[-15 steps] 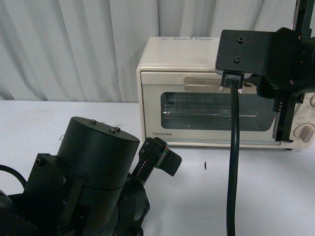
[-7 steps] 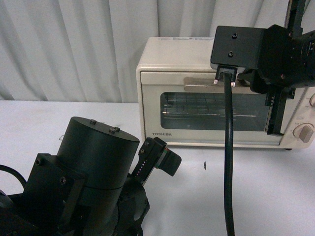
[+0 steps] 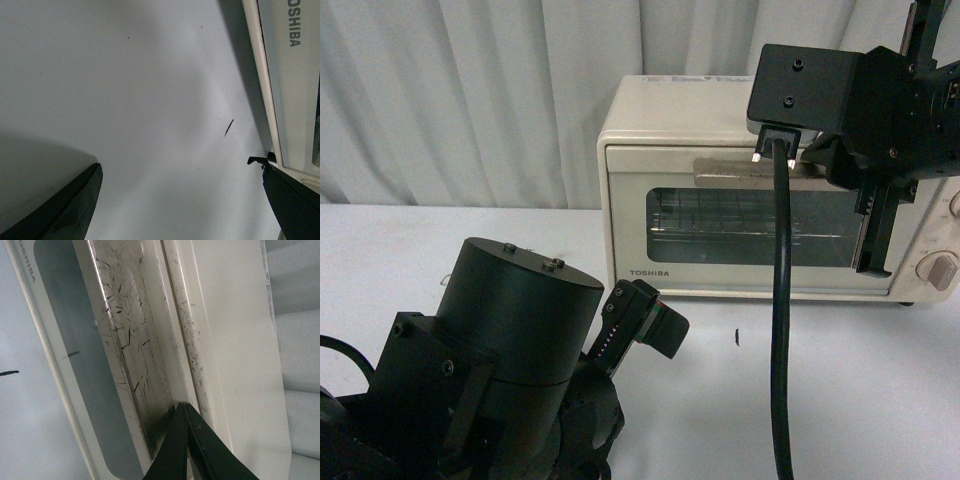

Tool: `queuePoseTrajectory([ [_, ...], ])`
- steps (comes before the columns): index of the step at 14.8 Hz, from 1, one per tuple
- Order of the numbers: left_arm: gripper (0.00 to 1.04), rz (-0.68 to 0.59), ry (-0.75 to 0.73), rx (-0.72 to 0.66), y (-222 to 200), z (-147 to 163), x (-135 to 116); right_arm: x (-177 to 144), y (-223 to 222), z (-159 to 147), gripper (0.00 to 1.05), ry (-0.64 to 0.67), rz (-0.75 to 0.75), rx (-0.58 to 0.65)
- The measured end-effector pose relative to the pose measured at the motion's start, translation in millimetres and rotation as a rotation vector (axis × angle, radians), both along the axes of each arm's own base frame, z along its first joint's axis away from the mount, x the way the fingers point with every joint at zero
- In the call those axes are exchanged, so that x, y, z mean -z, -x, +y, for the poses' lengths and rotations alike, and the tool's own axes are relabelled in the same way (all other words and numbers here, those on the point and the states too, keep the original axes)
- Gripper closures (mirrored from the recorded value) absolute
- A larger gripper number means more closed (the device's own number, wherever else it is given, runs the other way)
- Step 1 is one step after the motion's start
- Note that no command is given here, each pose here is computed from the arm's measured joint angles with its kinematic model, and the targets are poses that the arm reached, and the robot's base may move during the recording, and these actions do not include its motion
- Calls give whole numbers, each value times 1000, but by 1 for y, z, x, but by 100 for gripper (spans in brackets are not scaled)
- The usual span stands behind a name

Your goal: Open oven

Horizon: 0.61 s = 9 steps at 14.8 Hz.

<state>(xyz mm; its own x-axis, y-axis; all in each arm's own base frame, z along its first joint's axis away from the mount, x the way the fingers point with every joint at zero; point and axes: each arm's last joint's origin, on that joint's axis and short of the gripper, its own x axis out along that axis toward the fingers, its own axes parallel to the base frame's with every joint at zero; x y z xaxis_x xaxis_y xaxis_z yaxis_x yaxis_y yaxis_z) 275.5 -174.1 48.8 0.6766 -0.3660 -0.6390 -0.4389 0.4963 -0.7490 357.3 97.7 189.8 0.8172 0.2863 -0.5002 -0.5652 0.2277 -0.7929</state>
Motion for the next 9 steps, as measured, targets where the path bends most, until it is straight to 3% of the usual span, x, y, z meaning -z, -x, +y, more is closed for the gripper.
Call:
queuePoseTrajectory([
  [3,7,0,0,0,0,0,0,1,5,-1,103,-24,29,5],
  [4,7,0,0,0,0,0,0,0,14,-3,103,-48,81,10],
  [7,7,0,0,0,0,0,0,11,53,-13,103,-35,451,-43],
  [9,7,-1,-3,0,0,0,0,-7,51,-27,103,-46,443,2],
])
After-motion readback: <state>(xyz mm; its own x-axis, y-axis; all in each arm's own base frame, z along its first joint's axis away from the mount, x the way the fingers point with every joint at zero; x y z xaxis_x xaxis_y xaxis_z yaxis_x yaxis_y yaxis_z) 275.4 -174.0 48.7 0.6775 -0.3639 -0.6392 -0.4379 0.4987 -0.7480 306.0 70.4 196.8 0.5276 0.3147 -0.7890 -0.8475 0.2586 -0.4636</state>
